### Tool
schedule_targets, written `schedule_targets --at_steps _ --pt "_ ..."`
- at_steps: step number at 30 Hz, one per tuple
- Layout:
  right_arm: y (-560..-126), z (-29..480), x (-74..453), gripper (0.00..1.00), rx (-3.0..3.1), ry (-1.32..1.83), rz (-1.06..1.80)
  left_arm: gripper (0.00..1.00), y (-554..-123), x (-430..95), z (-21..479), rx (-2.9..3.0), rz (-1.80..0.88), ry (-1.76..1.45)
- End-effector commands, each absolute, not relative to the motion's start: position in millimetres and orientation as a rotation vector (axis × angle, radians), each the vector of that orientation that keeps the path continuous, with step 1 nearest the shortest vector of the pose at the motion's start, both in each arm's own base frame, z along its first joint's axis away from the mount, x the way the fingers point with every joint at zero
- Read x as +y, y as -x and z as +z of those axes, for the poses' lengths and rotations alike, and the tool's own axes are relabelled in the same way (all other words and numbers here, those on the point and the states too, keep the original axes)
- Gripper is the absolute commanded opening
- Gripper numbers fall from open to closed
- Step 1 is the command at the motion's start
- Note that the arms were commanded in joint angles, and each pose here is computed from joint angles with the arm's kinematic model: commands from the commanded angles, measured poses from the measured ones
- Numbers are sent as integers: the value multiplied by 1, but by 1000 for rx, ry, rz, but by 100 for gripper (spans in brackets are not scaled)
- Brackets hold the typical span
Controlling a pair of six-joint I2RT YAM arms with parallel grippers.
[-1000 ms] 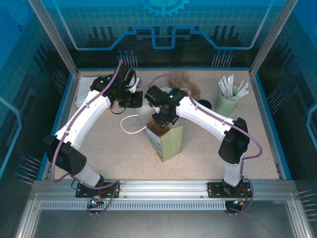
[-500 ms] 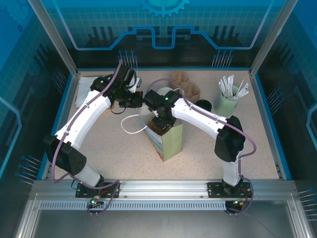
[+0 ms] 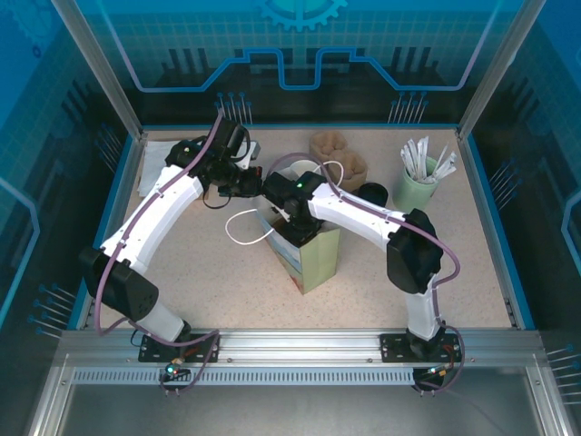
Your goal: Pack the takeout coffee
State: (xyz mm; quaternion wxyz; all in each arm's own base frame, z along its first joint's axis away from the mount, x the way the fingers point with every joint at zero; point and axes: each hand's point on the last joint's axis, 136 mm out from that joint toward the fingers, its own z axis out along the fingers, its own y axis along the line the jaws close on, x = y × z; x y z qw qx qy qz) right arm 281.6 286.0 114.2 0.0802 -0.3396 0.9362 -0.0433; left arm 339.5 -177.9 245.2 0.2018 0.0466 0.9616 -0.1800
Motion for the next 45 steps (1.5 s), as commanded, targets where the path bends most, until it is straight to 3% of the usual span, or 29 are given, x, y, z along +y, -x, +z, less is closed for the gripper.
schedule_targets --at_steps 1,12,45 --pt "-275 111 283 28 2820 1036 -142 2 -332 -180 242 2719 -515 -138" --pt "-273 84 284 28 2889 1058 -98 2 -331 -179 244 2715 -515 -140" --pt "-286 93 296 33 2829 1039 23 2 -330 -181 244 2712 -530 -134"
